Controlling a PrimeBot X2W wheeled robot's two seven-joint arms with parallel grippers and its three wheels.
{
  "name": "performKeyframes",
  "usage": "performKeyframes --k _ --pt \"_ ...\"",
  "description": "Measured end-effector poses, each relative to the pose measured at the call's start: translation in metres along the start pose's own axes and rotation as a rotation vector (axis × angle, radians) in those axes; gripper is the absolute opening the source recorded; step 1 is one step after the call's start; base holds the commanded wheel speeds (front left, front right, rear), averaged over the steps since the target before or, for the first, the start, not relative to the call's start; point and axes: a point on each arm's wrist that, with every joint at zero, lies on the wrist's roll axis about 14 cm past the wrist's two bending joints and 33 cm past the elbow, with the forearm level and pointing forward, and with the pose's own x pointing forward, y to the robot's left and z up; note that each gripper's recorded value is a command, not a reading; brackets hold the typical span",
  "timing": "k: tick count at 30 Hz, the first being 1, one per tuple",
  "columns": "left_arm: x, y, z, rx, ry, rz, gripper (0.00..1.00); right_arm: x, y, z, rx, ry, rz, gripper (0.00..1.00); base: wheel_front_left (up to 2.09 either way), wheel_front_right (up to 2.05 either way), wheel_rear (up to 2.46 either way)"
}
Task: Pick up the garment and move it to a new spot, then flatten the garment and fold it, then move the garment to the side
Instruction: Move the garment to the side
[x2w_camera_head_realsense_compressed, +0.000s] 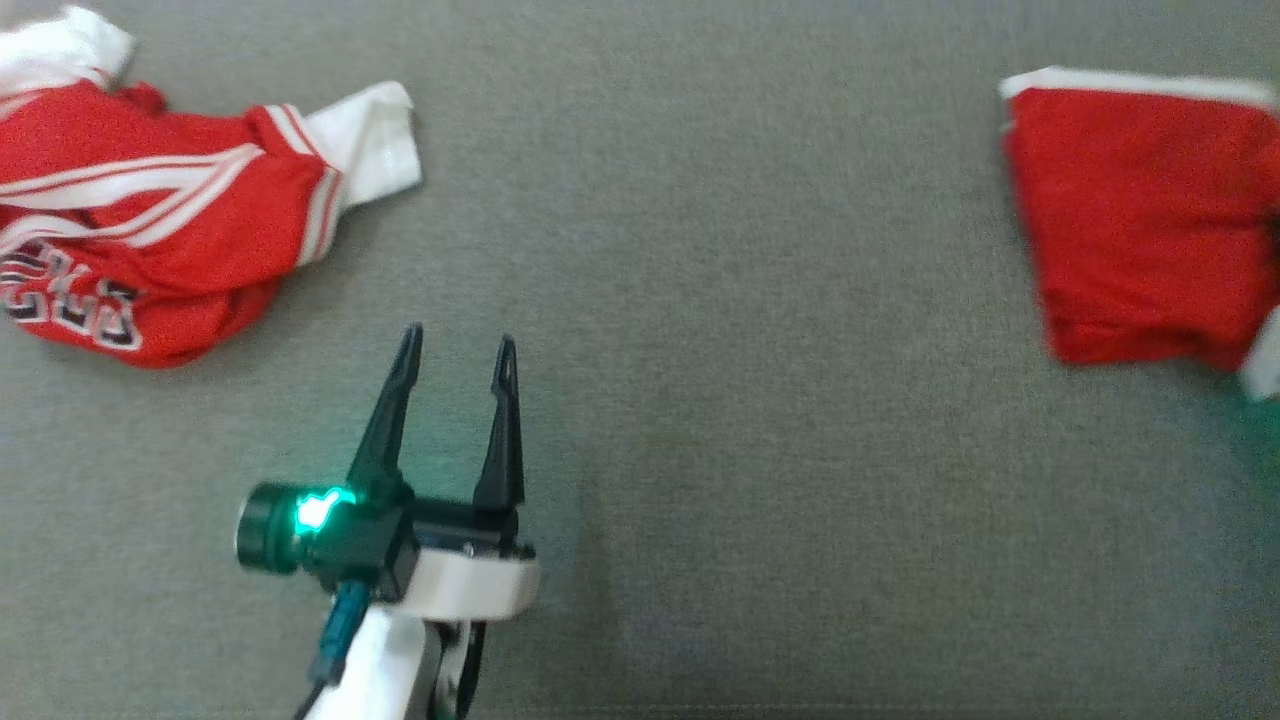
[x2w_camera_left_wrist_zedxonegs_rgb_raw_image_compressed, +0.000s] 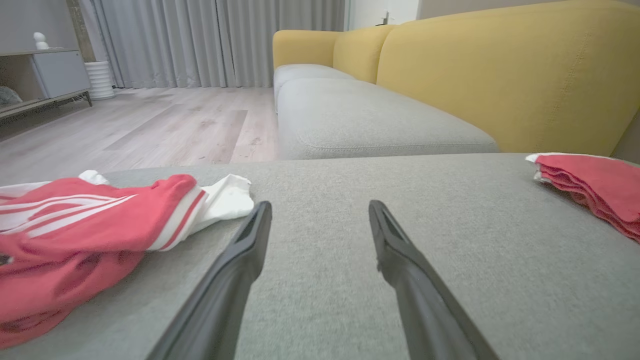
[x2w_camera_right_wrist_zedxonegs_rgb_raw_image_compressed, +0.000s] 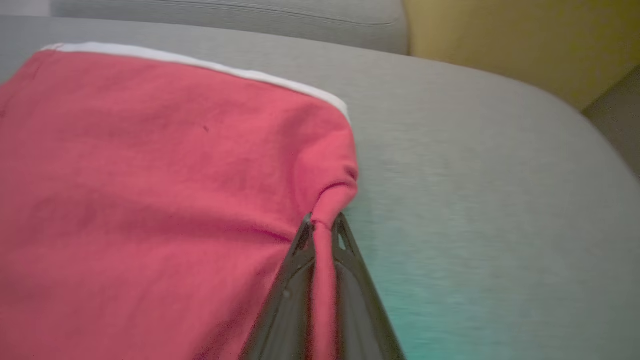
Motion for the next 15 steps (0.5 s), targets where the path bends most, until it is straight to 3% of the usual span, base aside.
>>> performKeyframes --k 7,12,13,15 --pt "0.044 -0.021 -0.004 -0.002 -0.026 -0.091 1.00 -0.008 -0.115 0.015 -0.128 0.013 -0.223 0.00 0.00 0.00 0.00" --pt "0.059 -0.030 -0.022 -0.022 0.004 -0.124 1.00 -0.011 -0.158 0.023 -0.185 0.014 -0.320 0.01 0.00 0.00 0.00" --pt "0.060 -0.031 -0.026 -0.025 0.011 -0.127 1.00 -0.011 -0.164 0.027 -0.203 0.004 -0.334 1.00 0.00 0.00 0.00" --pt "0.063 -0.034 -0.030 -0.027 0.018 -0.135 1.00 -0.016 -0.175 0.050 -0.260 -0.075 -0.372 1.00 0.00 0.00 0.00"
